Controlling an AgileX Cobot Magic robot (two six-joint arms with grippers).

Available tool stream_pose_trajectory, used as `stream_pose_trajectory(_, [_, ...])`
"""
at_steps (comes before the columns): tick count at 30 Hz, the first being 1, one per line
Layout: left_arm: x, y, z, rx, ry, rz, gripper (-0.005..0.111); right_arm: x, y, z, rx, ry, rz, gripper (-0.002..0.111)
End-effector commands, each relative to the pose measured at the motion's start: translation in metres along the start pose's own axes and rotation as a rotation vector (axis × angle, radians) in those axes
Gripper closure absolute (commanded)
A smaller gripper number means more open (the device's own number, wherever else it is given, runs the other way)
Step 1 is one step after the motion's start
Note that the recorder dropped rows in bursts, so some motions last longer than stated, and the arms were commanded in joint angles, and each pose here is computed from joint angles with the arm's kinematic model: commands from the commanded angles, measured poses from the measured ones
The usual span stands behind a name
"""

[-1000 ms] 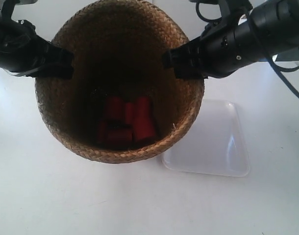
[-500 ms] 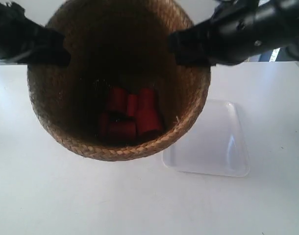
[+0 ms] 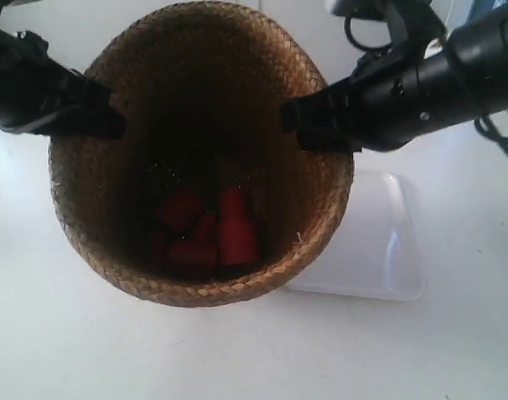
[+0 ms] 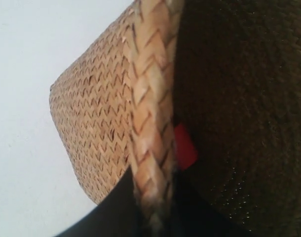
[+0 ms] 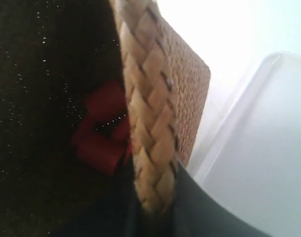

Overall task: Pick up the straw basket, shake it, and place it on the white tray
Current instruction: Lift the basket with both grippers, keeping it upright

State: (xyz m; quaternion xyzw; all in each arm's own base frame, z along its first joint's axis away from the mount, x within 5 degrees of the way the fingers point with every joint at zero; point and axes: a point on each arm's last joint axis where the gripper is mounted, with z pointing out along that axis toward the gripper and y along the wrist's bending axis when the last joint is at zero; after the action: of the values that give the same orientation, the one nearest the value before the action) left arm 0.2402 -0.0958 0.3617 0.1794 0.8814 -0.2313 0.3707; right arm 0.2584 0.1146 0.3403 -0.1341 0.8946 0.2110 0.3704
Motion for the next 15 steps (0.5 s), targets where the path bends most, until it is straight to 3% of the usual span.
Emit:
stream_pose_trajectory(1, [-0.017,-0.030,-0.038,0.109,-0.203,0.090,0.107,-0.018,0.022,-0.050,-0.055,-0.218,-0.077,0.108])
stream_pose_trajectory(6, [0.008,-0.006,0.000,0.037,0.010,0.010,0.107,0.010,0.005,-0.006,-0.014,-0.031,-0.024,0.108])
stream_pose_trajectory(12, [0.006,-0.005,0.003,0.045,-0.007,-0.012,0.107,0.010,0.005,-0.003,-0.012,-0.031,-0.024,0.108])
stream_pose_trajectory(15, [-0.005,-0.026,-0.024,0.151,-0.069,0.012,0.107,-0.004,0.022,-0.039,-0.087,-0.100,-0.049,0.108])
